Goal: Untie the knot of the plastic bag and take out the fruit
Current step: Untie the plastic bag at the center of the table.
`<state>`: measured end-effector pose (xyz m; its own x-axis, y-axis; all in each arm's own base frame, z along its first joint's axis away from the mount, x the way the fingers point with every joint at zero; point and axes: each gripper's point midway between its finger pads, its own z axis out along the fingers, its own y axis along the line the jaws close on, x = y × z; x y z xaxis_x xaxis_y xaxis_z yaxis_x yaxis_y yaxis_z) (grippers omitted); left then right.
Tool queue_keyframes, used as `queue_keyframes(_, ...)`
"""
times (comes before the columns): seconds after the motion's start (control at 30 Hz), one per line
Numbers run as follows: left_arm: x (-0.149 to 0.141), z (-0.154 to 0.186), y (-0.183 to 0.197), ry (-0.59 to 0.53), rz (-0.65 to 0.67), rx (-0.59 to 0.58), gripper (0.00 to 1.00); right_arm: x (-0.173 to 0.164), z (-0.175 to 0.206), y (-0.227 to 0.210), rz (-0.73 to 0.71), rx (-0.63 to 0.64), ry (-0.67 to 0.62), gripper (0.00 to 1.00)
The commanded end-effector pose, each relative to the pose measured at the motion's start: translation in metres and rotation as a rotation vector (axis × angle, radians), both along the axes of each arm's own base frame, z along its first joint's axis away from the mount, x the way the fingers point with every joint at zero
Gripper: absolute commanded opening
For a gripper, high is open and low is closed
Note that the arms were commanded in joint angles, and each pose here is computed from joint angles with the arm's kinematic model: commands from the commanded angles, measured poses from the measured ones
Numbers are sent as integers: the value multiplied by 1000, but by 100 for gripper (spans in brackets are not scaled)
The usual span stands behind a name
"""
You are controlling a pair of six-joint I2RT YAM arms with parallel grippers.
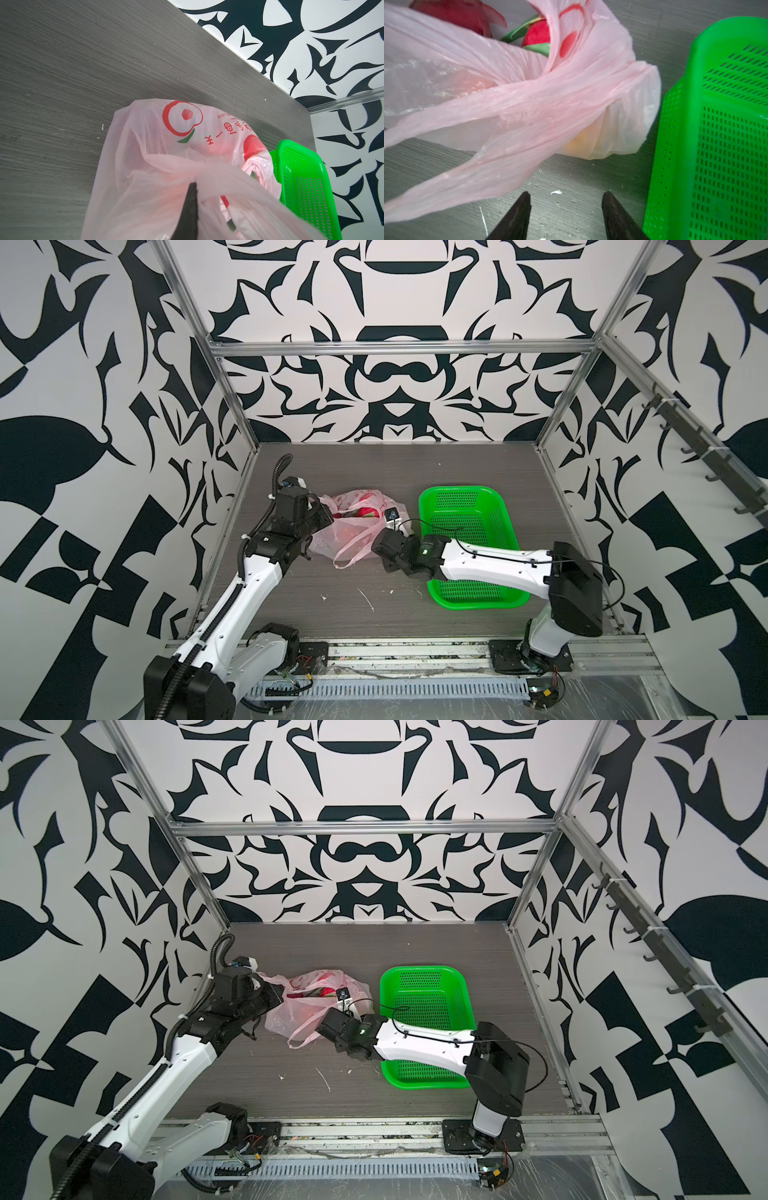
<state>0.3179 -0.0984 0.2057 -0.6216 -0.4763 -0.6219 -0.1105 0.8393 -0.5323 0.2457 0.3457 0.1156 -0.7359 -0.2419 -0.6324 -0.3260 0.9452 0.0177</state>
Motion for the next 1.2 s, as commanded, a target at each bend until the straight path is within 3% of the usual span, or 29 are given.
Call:
queue_keyframes(0.0,-5,2,3,1,8,2,3,12,17,19,20,28,-79,60)
queue_keyframes(0.23,-4,0,4,8,13,6,2,21,20,47,71,107,-168,60)
queue_keyframes(0.57,-6,-3,4,12,14,0,2,35,69,54,14,256,-330,62)
queue_keyframes(1.17,-23,-14,-1,29,-3,-64,1,65,102,53,-126,251,-445,62)
